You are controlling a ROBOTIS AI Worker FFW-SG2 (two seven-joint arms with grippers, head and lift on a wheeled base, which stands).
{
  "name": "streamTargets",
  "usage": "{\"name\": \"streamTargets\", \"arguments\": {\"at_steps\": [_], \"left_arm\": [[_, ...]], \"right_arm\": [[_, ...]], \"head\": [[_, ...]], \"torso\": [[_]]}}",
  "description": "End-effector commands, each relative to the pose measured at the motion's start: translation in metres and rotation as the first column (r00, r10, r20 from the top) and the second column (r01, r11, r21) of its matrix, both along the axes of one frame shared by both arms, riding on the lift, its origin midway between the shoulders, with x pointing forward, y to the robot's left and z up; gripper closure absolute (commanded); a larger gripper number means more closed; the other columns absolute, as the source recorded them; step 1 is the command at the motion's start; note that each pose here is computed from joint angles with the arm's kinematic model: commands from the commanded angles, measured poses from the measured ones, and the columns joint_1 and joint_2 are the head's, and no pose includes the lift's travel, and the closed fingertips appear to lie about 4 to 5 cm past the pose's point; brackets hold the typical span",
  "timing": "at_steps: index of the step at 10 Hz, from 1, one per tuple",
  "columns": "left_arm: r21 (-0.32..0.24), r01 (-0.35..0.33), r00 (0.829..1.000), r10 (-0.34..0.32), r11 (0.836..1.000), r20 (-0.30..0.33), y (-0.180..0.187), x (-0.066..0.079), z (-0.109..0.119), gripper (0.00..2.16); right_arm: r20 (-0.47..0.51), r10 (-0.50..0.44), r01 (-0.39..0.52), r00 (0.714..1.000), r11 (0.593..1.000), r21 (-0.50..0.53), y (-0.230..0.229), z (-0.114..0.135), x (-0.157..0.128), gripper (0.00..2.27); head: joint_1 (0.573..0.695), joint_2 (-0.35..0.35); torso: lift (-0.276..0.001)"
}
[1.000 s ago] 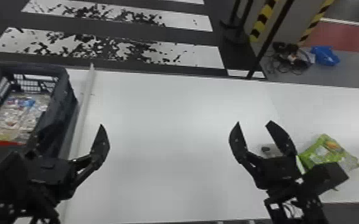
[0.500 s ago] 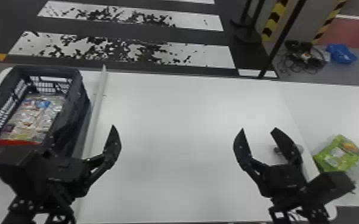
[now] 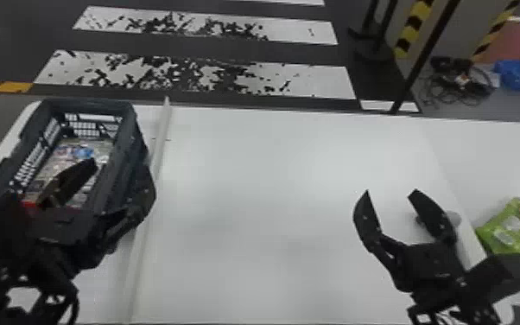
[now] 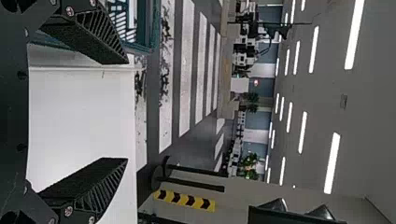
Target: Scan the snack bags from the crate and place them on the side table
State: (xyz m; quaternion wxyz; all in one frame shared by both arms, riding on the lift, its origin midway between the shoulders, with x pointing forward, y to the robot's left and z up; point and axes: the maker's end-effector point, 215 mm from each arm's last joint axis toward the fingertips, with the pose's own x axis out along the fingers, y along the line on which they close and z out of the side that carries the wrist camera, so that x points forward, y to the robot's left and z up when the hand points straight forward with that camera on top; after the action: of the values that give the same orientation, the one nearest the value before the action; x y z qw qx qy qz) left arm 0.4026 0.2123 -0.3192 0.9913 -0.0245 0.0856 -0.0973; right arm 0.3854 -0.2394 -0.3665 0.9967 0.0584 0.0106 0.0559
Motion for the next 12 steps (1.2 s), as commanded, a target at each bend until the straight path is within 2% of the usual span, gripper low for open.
{"name": "streamTargets", "arguments": {"at_steps": [1,3,5,7,8,10,12], "left_arm": [[0.01,-0.026,0.997,0.027,1.0,-0.071,0.035,0.005,-0.005,0.15],[0.033,-0.064,0.988,0.068,0.997,-0.136,0.082,0.013,-0.004,0.15],[0.058,-0.094,0.983,0.102,0.994,-0.155,0.121,0.029,0.01,0.13],[0.085,-0.101,0.977,0.115,0.991,-0.181,0.148,0.049,0.016,0.12],[0.128,-0.105,0.974,0.128,0.986,-0.187,0.164,0.058,0.019,0.11],[0.181,-0.098,0.966,0.137,0.979,-0.22,0.186,0.072,0.014,0.11],[0.209,-0.062,0.959,0.116,0.976,-0.258,0.197,0.081,0.003,0.1]], "right_arm": [[-0.003,0.004,-0.004,1.0,1.0,0.001,0.001,-0.001,-0.001,0.06],[-0.009,0.006,-0.006,1.0,1.0,0.0,0.001,-0.005,-0.002,0.06],[-0.01,0.008,-0.008,1.0,1.0,0.001,0.002,-0.005,-0.003,0.06],[-0.008,0.01,-0.01,1.0,1.0,-0.001,0.003,-0.004,-0.003,0.06],[-0.006,0.018,-0.018,1.0,1.0,0.003,0.007,-0.003,-0.003,0.06],[-0.008,0.031,-0.031,0.999,1.0,0.003,0.013,-0.004,-0.003,0.06],[-0.009,0.047,-0.047,0.999,0.999,0.005,0.021,-0.004,-0.003,0.06]], "head": [[0.695,-0.039],[0.695,0.012],[0.695,0.084],[0.695,0.121],[0.695,0.145],[0.695,0.184],[0.695,0.218]], "torso": [[-0.094],[-0.094],[-0.094],[-0.094],[-0.094],[-0.094],[-0.094]]}}
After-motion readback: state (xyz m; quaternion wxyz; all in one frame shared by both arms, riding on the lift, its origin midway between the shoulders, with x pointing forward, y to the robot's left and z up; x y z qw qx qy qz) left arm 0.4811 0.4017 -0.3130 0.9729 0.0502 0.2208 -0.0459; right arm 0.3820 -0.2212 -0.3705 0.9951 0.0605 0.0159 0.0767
